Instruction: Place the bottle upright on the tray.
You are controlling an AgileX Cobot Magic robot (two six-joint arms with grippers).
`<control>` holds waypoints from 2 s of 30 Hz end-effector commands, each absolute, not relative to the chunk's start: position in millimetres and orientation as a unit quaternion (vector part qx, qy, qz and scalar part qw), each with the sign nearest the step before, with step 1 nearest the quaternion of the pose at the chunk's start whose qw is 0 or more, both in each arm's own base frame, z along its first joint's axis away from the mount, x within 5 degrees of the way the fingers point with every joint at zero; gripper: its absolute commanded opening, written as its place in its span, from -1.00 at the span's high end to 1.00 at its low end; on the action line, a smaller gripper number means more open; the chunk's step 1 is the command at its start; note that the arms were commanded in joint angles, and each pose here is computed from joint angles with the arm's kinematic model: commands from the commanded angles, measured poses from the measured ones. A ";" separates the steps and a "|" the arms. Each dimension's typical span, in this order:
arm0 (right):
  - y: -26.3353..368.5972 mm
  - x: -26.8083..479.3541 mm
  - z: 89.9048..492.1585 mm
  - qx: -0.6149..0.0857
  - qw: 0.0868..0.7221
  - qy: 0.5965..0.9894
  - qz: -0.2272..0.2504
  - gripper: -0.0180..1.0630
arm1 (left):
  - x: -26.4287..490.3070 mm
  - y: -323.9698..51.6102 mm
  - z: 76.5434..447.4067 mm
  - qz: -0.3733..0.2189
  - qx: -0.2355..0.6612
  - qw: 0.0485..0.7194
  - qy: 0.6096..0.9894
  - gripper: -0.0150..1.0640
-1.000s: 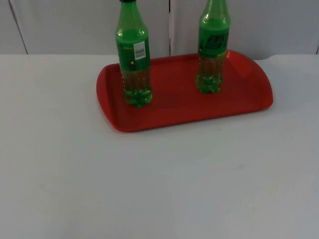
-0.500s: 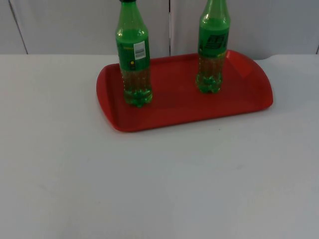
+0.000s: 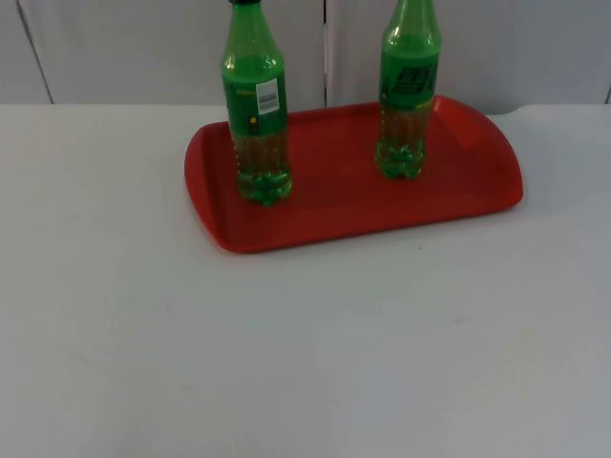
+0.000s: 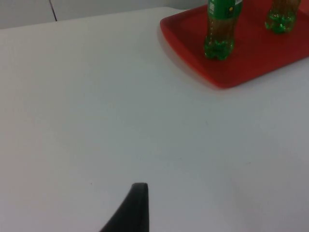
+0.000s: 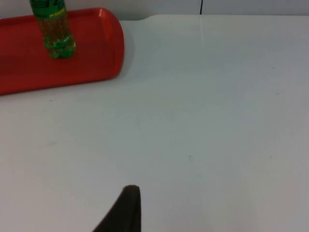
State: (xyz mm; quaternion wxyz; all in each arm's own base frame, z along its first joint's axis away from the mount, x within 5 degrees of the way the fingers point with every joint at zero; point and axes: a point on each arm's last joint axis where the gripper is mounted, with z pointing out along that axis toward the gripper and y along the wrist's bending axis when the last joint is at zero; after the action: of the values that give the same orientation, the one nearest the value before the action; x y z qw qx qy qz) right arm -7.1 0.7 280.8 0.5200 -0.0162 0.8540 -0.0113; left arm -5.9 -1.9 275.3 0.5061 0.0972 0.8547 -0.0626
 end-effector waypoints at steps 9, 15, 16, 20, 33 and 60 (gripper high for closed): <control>0.9 -7.5 280.2 -0.018 0.520 0.854 -0.014 -0.98 | -5.3 -1.7 274.9 -0.063 0.095 0.510 0.853 -0.98; 0.9 -7.5 280.2 -0.018 0.520 0.854 -0.015 -0.98 | -5.3 -1.7 274.9 -0.063 0.095 0.510 0.853 -0.98; 0.9 -7.5 280.2 -0.018 0.520 0.854 -0.015 -0.98 | -5.3 -1.7 274.9 -0.063 0.095 0.510 0.853 -0.98; 0.9 -7.5 280.2 -0.018 0.520 0.854 -0.015 -0.98 | -5.3 -1.7 274.9 -0.063 0.095 0.510 0.853 -0.98; 0.9 -7.5 280.2 -0.018 0.520 0.854 -0.015 -0.98 | -5.3 -1.5 274.9 -0.062 0.095 0.510 0.853 -0.98; 0.9 -7.5 280.2 -0.018 0.520 0.854 -0.015 -0.98 | -4.8 -0.7 274.8 0.012 -0.007 0.514 0.858 -0.98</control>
State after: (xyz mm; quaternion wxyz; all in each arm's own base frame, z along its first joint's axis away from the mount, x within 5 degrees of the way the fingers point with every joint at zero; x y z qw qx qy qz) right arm -7.1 0.7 280.8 0.5200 -0.0162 0.8540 -0.0113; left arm -5.3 -1.0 275.3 0.5096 -0.0030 0.8603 0.0098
